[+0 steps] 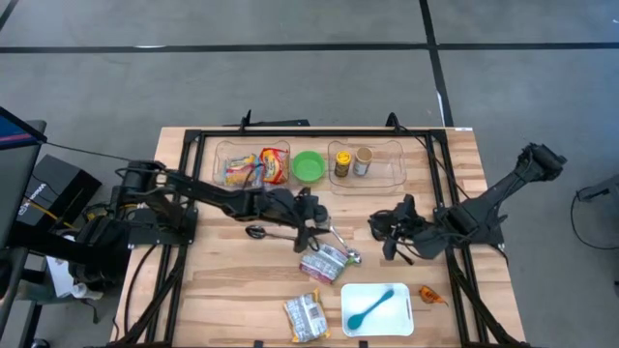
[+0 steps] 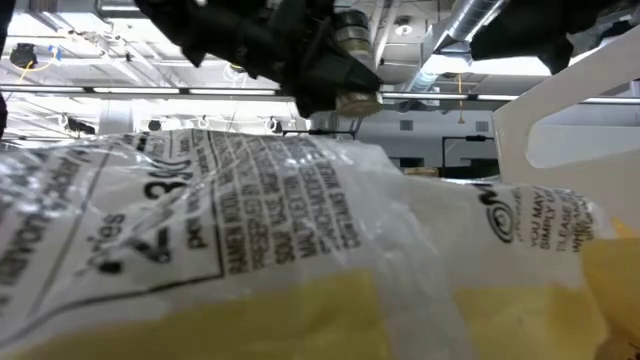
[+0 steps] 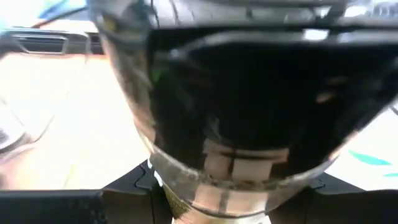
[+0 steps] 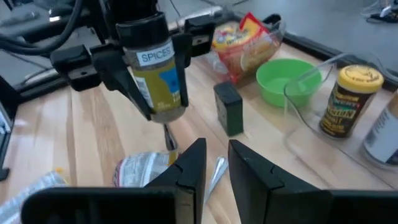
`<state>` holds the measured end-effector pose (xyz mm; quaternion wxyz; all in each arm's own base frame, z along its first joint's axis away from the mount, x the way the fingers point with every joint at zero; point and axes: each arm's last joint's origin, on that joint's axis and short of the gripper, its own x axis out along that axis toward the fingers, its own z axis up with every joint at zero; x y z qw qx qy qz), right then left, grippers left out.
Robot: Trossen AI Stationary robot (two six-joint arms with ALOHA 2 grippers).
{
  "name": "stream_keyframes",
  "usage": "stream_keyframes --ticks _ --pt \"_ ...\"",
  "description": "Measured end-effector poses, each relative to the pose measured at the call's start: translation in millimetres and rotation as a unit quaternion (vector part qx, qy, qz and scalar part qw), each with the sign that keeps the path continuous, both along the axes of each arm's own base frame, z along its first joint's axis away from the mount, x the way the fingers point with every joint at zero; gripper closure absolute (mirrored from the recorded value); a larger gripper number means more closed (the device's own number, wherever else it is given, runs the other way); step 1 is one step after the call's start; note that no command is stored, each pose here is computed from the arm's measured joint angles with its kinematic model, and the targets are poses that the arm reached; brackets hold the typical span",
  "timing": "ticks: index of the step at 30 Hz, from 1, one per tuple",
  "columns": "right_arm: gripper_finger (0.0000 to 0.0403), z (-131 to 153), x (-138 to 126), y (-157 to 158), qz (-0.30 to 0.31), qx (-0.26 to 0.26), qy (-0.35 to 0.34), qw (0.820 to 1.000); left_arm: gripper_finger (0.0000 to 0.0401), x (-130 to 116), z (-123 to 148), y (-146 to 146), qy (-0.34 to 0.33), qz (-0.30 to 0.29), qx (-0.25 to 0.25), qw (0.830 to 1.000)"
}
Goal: Pick & Place Food Item
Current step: Put the transparent spice bottle in the right transparent bin
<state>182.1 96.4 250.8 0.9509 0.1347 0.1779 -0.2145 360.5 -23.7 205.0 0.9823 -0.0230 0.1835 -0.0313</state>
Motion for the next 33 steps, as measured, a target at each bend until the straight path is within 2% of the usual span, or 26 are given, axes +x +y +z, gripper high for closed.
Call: stream_keyframes --ticks 6,8,11,25,29,33 --pt "0.0340 -4 1 -6 0.004 0.003 0.027 1.000 0.0222 24 -1 5 0.035 0.005 0.000 0.999" --pt "0.0340 -4 2 -7 0.008 0.007 0.031 0.999 0.0222 30 -2 6 0.041 -0.011 -0.008 0.999" --pt "0.0340 -3 4 -8 0.032 -0.001 0.042 0.999 0.0221 31 -5 5 0.046 -0.043 -0.023 0.998" --pt "0.0337 -4 13 -18 0.083 0.025 0.067 0.994 0.0223 31 -4 2 0.038 -0.062 0.000 0.997" --pt "0.0309 1 23 -17 0.121 0.015 0.040 0.992 0.0222 31 -4 2 0.038 -0.062 0.000 0.997" --pt "0.0250 0 32 -17 0.128 0.004 0.025 0.991 0.0223 31 -4 2 0.039 -0.062 0.000 0.997"
